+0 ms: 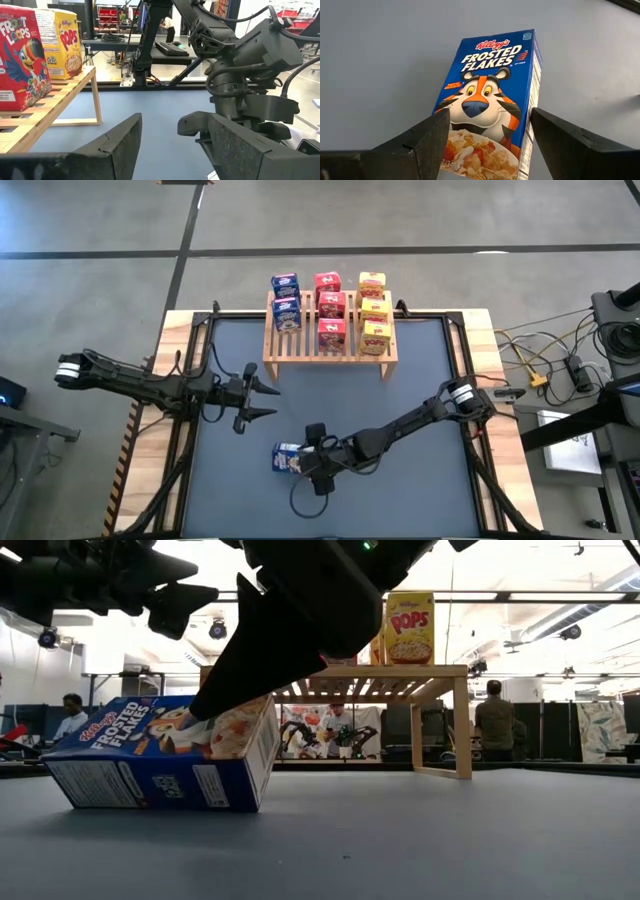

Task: Stack cereal on shelf
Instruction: Put the blue cereal box on the shelf aligned with the other blue cereal boxes

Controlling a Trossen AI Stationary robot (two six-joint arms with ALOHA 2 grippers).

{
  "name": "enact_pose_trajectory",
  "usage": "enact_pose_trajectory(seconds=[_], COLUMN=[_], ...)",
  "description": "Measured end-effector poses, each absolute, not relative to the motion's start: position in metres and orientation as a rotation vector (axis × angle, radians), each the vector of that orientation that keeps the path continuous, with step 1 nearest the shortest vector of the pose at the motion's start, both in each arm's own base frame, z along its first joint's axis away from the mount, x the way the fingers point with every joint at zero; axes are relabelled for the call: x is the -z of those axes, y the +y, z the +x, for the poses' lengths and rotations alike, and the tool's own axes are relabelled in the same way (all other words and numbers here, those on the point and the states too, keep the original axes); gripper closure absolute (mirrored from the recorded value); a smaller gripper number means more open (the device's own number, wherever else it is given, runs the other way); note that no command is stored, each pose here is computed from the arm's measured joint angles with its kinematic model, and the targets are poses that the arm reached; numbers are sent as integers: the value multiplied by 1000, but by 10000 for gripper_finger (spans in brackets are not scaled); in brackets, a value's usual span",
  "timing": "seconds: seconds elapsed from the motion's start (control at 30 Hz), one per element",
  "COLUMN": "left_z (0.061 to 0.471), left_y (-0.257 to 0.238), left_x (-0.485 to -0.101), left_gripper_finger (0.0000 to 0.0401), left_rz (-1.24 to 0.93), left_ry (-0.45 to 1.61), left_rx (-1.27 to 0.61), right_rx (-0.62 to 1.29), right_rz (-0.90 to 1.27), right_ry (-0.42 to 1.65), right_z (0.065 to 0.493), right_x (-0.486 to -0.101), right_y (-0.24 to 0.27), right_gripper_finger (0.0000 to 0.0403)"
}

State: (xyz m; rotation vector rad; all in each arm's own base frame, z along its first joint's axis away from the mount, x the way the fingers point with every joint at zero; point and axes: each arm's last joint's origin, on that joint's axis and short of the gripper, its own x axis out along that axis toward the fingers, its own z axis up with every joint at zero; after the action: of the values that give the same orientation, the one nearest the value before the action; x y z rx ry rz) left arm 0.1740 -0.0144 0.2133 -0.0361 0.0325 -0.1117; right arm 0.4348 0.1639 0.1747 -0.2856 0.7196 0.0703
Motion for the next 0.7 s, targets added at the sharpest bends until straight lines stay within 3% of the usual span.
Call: enact_pose_trajectory(seconds=[0.7], left_z=[174], left_y=[-14], left_x=[-214], left_gripper_finger=[186], left_rz=[-36], left_ry=[29], left_rx=[112], right_rx=[-129], right_rz=[-295], right_ry=[660], right_z=[428], right_x=[-179], right_y=[191], right_gripper_finger=[138])
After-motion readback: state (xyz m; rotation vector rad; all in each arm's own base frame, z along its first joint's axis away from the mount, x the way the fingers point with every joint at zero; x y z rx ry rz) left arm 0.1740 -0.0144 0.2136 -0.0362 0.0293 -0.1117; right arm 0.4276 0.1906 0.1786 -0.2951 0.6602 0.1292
